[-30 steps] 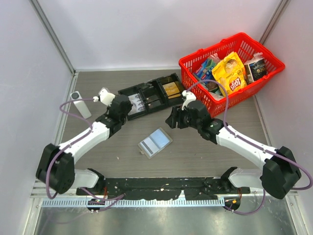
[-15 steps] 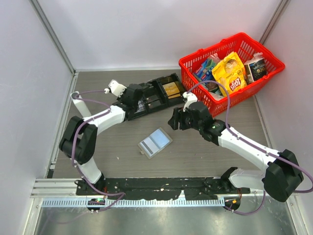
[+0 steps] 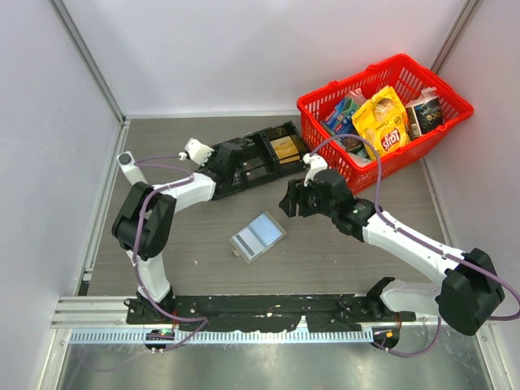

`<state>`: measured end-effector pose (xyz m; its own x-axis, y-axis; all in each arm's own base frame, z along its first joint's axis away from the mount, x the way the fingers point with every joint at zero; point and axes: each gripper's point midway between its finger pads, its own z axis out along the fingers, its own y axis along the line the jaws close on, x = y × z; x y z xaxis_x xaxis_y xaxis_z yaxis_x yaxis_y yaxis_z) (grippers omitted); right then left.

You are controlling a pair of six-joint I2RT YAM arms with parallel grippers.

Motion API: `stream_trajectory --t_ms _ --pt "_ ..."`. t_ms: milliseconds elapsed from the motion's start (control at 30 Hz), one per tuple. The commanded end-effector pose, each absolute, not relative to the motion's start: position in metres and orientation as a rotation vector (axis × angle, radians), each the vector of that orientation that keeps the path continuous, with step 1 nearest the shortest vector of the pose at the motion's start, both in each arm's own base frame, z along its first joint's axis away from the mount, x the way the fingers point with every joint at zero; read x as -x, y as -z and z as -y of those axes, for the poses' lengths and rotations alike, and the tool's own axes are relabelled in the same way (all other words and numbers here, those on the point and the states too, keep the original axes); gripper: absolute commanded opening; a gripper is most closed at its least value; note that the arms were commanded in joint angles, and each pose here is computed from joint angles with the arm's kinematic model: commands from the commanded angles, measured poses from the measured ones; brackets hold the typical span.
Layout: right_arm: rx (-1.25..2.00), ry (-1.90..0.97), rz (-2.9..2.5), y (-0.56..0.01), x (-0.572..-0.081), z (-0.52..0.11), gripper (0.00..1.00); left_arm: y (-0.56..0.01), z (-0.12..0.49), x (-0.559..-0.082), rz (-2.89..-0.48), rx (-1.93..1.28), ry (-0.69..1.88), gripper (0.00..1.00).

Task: Take the credit cards out of the card holder
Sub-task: Place the credit card in the storage box, then remove the credit card from the card holder.

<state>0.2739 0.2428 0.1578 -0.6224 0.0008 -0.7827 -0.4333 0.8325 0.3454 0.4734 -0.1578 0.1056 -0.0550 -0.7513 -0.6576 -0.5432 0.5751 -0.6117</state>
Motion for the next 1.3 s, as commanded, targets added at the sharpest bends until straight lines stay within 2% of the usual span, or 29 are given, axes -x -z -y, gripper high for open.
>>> stream_trajectory --t_ms 0,133,233,500,700,800,900,933,967,1133,1267 --pt "0.330 -0.686 -2.115 -0.170 -0.277 -0.248 0.64 -0.103 0.155 -0.471 -1.705 1.092 0.230 0.06" --pt "0.337 -0.702 -2.120 -0.170 -0.276 -0.250 0.64 -0.105 0.155 -0.463 -1.723 1.078 0.226 0.30" --pt "0.337 -0.712 -2.119 -0.172 -0.276 -0.251 0.64 -0.107 0.153 -0.455 -1.734 1.074 0.222 0.42" --pt "0.348 -0.713 -2.126 -0.174 -0.273 -0.251 0.64 -0.131 0.158 -0.429 -1.743 1.039 0.287 0.55" --pt "0.395 -0.729 -2.176 -0.165 -0.271 -0.259 0.64 -0.172 0.167 -0.404 -1.812 0.926 0.344 0.62" --pt "0.435 -0.751 -2.198 -0.160 -0.268 -0.268 0.64 -0.190 0.170 -0.388 -1.885 0.794 0.365 0.78" --pt "0.502 -0.742 -2.225 -0.150 -0.262 -0.278 0.64 -0.201 0.169 -0.366 -1.983 0.629 0.358 0.80" --pt "0.538 -0.732 -2.223 -0.149 -0.258 -0.285 0.64 -0.198 0.169 -0.356 -2.032 0.581 0.349 0.89" --pt "0.560 -0.717 -2.239 -0.145 -0.257 -0.288 0.64 -0.197 0.169 -0.347 -2.078 0.526 0.354 0.90" --pt "0.736 -0.603 -2.233 -0.131 -0.237 -0.318 0.64 -0.167 0.175 -0.283 -2.365 0.325 0.411 0.92" --pt "0.824 -0.511 -2.237 -0.113 -0.228 -0.335 0.65 -0.136 0.178 -0.232 -2.556 0.295 0.505 0.92"
